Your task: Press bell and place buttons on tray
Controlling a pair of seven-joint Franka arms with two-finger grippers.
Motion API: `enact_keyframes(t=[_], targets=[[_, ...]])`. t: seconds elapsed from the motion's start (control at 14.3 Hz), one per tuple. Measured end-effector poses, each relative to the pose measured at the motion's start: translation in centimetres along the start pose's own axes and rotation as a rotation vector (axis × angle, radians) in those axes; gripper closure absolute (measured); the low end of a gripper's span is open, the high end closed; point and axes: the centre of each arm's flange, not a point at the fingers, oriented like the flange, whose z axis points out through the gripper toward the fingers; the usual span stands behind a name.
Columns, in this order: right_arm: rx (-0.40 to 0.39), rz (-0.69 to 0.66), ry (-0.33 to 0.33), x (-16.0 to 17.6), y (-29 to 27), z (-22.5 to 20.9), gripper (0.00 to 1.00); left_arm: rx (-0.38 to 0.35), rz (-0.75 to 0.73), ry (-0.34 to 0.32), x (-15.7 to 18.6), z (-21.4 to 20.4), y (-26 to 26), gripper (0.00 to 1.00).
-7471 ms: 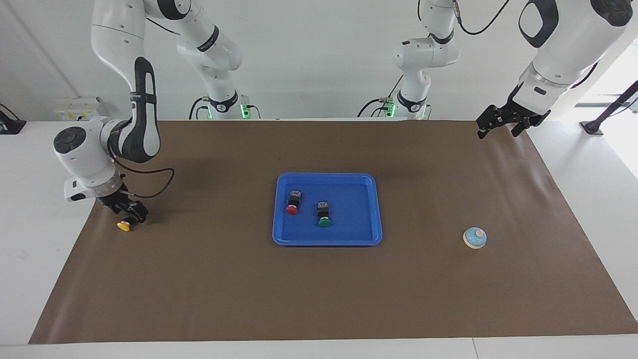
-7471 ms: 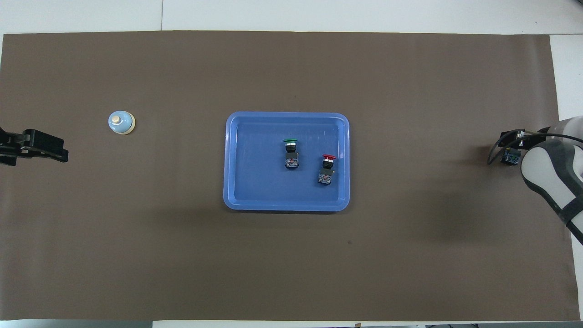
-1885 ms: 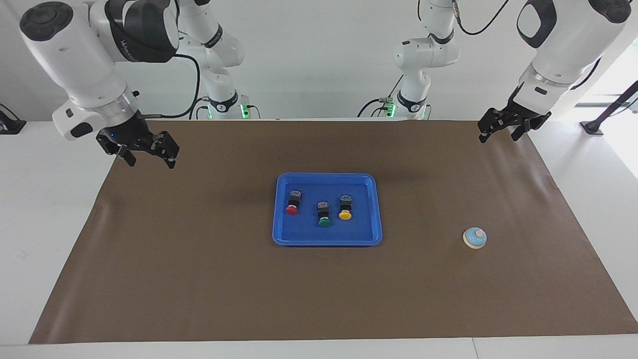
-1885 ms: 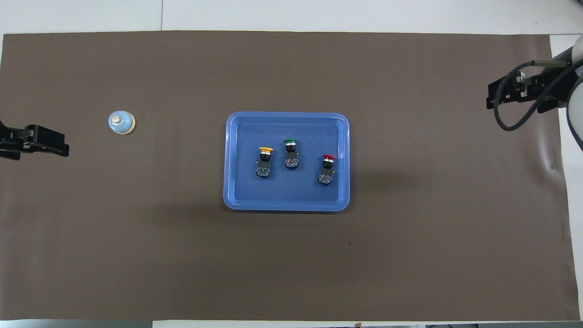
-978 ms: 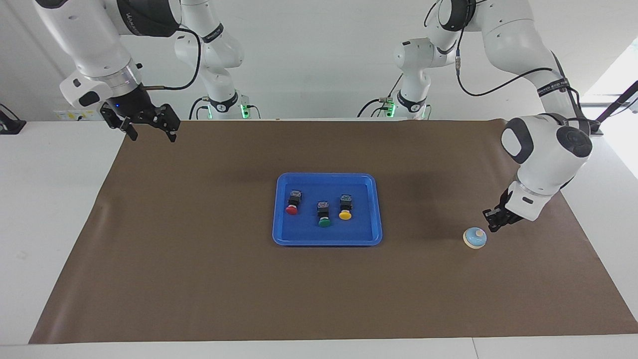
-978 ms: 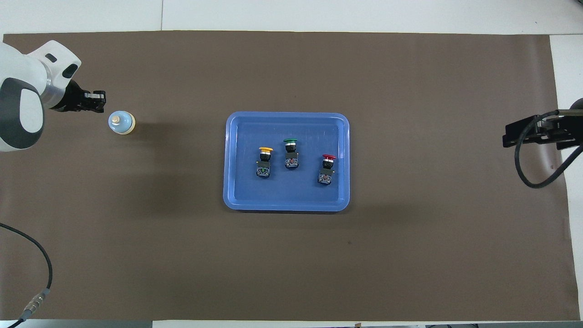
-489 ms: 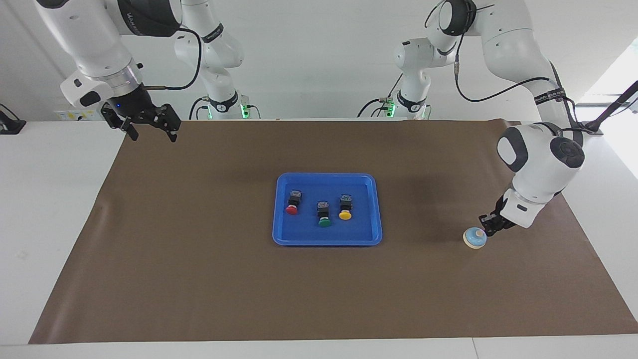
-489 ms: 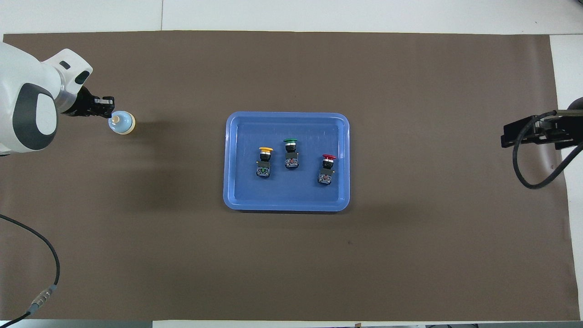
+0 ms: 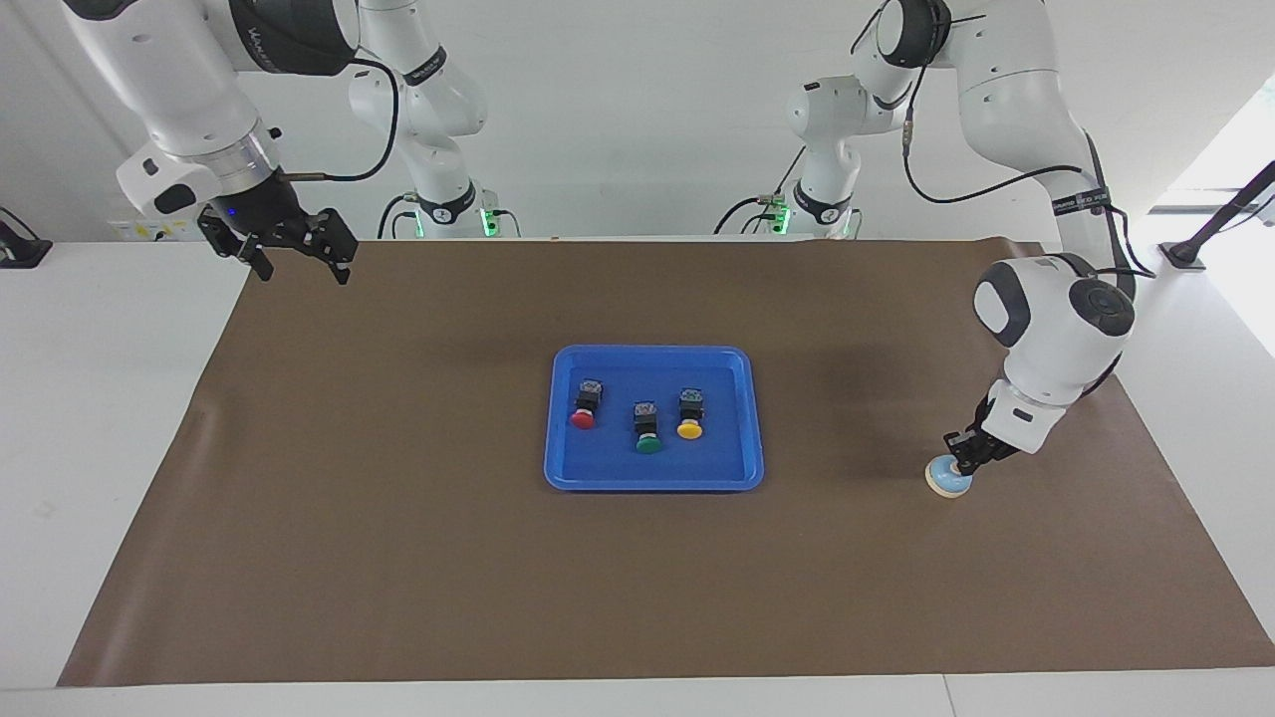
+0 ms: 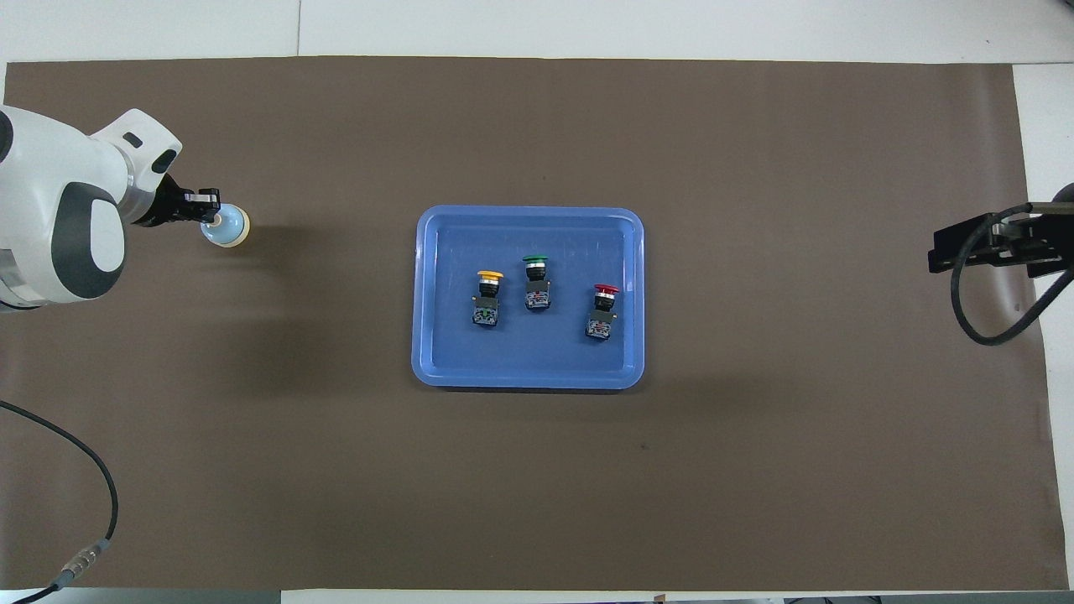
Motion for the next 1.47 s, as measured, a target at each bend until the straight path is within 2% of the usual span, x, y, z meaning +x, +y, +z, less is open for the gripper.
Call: enact_keyframes(t=[0.28,0.49,0.7,1.05,1.47], targets=[[0.000,-0.002,0.000,0.0,-0.1,0.0,0.00,0.001,0.000,-0.036,-0.1,-1.4,0.0,0.99],[0.000,-0.002,-0.001,0.0,-0.1,0.0,0.00,0.006,0.002,-0.032,-0.6,-9.1,0.2,0.95],[0.000,-0.002,-0.001,0.0,-0.1,0.0,0.00,0.013,0.007,0.003,-2.8,-17.5,0.5,0.62],[0.000,-0.002,-0.001,0.0,-0.1,0.0,0.00,0.020,0.012,-0.031,-6.6,-24.0,1.0,0.02],[0.000,-0.002,-0.001,0.0,-0.1,0.0,0.00,0.022,0.016,-0.092,-8.1,-25.1,1.3,0.00]])
